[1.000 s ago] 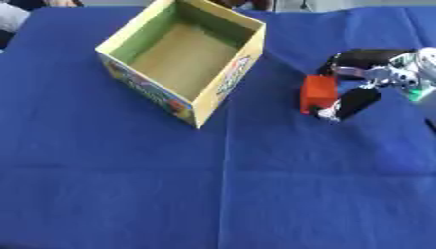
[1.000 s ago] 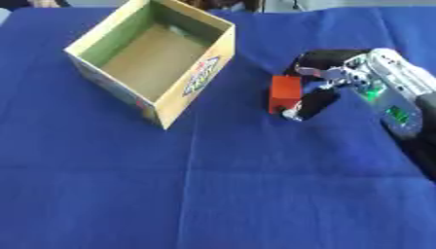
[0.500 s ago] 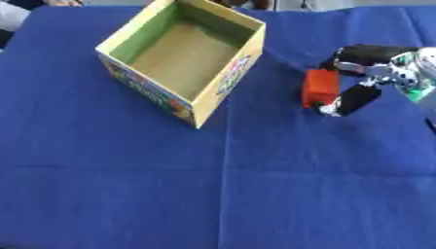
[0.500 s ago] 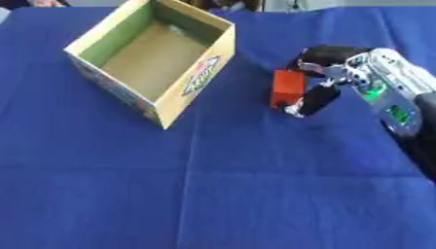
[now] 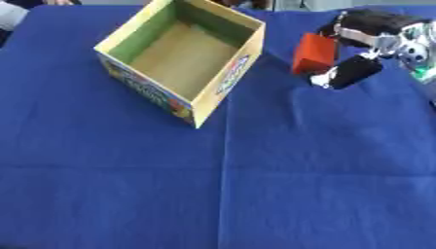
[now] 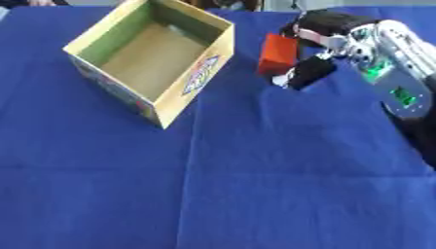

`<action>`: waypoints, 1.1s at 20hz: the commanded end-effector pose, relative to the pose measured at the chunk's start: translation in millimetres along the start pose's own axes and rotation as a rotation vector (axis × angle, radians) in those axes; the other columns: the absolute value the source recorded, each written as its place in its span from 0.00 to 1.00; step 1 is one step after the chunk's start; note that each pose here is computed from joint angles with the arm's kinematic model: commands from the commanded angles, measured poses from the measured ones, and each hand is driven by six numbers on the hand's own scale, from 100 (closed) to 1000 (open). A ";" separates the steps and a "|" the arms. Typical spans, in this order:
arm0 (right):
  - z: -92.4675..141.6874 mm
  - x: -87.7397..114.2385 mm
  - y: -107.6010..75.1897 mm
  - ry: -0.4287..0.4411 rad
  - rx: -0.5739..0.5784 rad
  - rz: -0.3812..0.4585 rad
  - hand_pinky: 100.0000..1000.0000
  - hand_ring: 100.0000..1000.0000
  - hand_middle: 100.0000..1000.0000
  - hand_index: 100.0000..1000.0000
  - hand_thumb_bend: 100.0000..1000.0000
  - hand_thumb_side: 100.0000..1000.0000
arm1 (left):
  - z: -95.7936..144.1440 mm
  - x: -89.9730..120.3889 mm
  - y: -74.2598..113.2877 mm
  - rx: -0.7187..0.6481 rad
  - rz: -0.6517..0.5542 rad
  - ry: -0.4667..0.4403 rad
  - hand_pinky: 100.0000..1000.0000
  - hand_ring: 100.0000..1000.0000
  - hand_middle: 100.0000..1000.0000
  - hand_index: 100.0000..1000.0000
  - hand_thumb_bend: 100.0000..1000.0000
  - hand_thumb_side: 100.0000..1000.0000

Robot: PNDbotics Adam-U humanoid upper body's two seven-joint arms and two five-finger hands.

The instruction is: Pick up objects on the table and place them in the box.

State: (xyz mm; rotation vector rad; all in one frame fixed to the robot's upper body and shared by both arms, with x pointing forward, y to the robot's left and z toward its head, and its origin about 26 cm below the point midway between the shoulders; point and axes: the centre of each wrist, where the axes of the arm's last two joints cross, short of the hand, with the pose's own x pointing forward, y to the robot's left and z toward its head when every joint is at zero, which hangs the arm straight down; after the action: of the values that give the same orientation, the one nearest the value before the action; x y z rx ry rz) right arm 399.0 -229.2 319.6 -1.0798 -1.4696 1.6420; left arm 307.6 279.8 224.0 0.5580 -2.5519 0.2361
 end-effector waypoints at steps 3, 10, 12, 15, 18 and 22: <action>8.8 12.1 -40.8 -0.019 -0.121 0.013 0.62 0.64 0.30 0.46 0.00 0.49 | -6.6 6.7 1.7 -0.010 -0.005 -0.033 0.41 0.60 0.58 0.76 0.00 0.93; -10.9 38.4 -65.6 -0.071 -0.185 0.010 0.61 0.64 0.30 0.45 0.00 0.51 | -8.1 7.7 0.7 -0.017 -0.001 -0.039 0.41 0.60 0.58 0.76 0.00 0.93; -21.3 46.3 -69.1 -0.076 -0.197 0.005 0.61 0.63 0.29 0.45 0.00 0.51 | -8.6 8.2 -0.2 -0.019 0.003 -0.041 0.41 0.60 0.58 0.76 0.00 0.93; -38.8 54.5 -68.9 -0.071 -0.205 -0.001 0.60 0.63 0.29 0.45 0.00 0.51 | -9.4 8.9 -1.7 -0.021 0.010 -0.044 0.41 0.60 0.57 0.76 0.00 0.93; -54.4 60.7 -67.4 -0.066 -0.218 -0.009 0.60 0.63 0.29 0.45 0.00 0.51 | -10.4 9.7 -3.1 -0.023 0.018 -0.047 0.41 0.60 0.57 0.76 0.00 0.93; -70.9 67.0 -64.8 -0.061 -0.238 -0.025 0.59 0.63 0.29 0.45 0.00 0.51 | -13.2 11.8 -6.5 -0.024 0.036 -0.059 0.41 0.60 0.57 0.76 0.00 0.93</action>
State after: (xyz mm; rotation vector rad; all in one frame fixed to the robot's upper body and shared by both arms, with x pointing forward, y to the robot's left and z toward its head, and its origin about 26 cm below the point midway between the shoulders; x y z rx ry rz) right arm 431.8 -132.2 360.7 -1.1075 -1.7121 1.5514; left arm 309.9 274.3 233.0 0.5237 -2.5832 0.2218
